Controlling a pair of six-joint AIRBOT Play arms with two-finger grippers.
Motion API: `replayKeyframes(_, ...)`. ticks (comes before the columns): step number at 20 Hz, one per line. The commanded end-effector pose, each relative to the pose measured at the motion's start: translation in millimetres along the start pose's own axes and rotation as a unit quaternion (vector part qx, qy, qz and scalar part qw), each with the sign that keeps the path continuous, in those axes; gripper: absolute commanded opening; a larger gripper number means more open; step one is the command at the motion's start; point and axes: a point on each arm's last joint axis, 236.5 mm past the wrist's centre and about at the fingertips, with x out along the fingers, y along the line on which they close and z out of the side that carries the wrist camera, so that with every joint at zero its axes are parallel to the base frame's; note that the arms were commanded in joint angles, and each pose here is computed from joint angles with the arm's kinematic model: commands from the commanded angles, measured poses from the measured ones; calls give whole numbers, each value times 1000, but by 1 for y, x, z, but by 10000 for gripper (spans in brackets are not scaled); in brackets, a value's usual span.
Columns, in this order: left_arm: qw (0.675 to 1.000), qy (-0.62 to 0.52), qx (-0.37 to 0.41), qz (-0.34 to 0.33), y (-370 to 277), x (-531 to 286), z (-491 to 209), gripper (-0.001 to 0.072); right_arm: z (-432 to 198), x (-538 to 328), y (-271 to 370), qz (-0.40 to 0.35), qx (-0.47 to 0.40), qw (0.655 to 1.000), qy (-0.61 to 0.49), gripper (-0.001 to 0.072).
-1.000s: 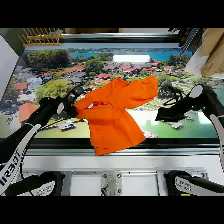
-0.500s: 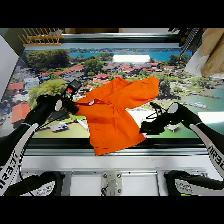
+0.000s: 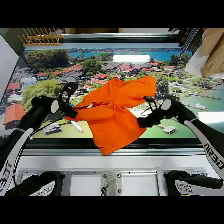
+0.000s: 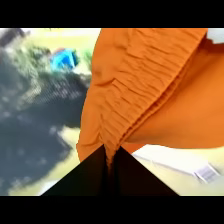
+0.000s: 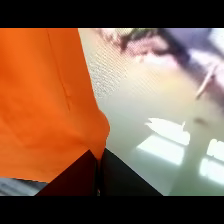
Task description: Fold the clothes and pants, and hang the long-sleeved shirts on hangers.
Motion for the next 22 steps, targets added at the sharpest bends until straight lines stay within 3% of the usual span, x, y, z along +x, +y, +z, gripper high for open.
replayKeyframes(1,991,-19,-75,-106,-67,-35,-17,14,71,-79,-36,-100,-49,991,-79,3)
replayKeyframes(4,970,-57,-94,-217,-152,-65,-18,14,143,-145,-44,-133,-60,974,-174,3)
replayKeyframes(10,966,-61,-93,-233,-193,-53,-2,20,199,-158,-35,-94,11,970,-224,17)
replayKeyframes(11,966,-55,-105,-228,-186,-47,5,268,199,-158,-29,-82,12,971,-225,25)
replayKeyframes(12,966,-48,-123,-224,-176,-42,11,566,198,-162,-25,-76,12,971,-228,168)
replayKeyframes(13,964,-34,-151,-218,-161,-38,15,621,194,-169,-22,-77,10,970,-229,385)
replayKeyframes(14,961,-18,-168,-217,-150,-36,13,621,190,-178,-20,-77,10,970,-231,469)
replayKeyframes(18,958,26,-195,-211,-136,-27,-18,621,159,-211,-9,-89,-22,971,-221,467)
replayKeyframes(22,968,-27,-117,-220,-176,-48,-25,621,130,-223,-1,-90,-26,969,-227,467)
